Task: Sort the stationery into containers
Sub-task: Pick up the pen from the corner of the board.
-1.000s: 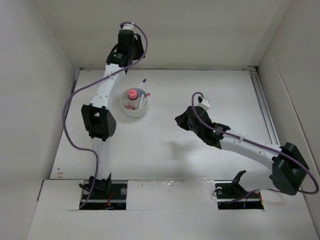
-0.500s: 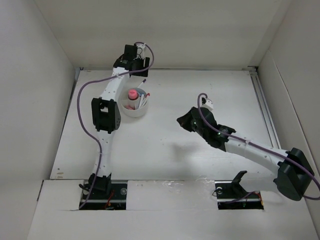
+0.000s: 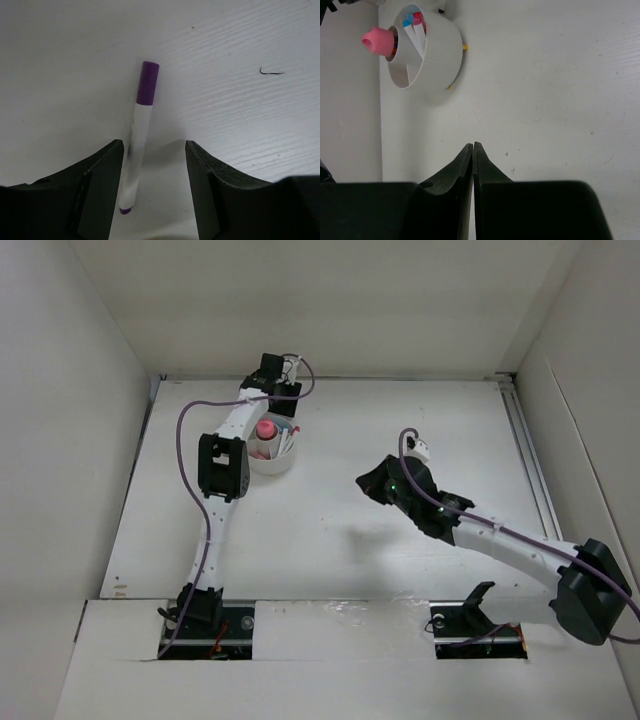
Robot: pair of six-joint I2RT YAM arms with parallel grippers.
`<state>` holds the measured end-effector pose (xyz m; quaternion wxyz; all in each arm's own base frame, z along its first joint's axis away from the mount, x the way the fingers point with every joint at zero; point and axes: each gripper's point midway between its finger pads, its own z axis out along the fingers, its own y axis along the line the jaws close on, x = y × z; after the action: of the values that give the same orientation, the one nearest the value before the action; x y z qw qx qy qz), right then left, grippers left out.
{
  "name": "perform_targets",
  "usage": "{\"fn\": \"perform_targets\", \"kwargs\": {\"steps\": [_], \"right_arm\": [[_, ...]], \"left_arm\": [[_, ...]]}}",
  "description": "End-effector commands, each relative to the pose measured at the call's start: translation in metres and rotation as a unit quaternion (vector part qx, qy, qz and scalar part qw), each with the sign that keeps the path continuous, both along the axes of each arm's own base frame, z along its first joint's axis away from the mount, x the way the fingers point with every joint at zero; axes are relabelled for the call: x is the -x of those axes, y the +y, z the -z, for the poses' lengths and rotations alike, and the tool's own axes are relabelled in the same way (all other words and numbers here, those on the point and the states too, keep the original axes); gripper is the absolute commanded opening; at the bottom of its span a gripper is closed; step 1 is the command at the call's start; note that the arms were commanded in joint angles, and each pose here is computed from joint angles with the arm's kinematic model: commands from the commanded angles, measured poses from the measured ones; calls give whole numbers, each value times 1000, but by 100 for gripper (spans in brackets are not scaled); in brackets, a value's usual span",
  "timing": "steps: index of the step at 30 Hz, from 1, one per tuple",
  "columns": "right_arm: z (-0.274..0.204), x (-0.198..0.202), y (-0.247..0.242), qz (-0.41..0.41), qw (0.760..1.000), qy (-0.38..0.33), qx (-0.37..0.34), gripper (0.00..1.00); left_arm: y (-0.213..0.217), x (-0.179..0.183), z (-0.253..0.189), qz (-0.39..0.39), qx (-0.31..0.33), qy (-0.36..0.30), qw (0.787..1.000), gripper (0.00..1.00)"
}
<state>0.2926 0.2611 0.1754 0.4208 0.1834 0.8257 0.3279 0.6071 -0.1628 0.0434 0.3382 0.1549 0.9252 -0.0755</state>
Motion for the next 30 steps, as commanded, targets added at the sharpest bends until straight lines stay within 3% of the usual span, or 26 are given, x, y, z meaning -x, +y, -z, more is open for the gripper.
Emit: {"fn": "perform_targets", "kwargs": {"steps": [1, 10, 14, 16, 19, 30], "right_arm": [[-21, -6, 0, 2, 999, -30, -30, 9], [-28, -4, -7, 3, 998, -39, -43, 14], [-29, -3, -8, -1, 998, -40, -49, 16], [-31, -6, -9, 0, 998, -44, -53, 16], [-31, -5, -7, -5, 998, -42, -55, 16], [-15, -8, -2, -9, 998, -29, -46, 17]], "left_arm": [[-2, -14, -32, 5, -8, -46, 999, 49], [20, -12, 17, -30, -78, -21, 996, 40], [22, -12, 19, -34, -95, -26, 995, 25], [23, -12, 21, -37, -99, -26, 994, 12], [24, -18, 2, -49, -93, -49, 993, 1], [14, -35, -96, -84, -38, -168, 981, 0]]}}
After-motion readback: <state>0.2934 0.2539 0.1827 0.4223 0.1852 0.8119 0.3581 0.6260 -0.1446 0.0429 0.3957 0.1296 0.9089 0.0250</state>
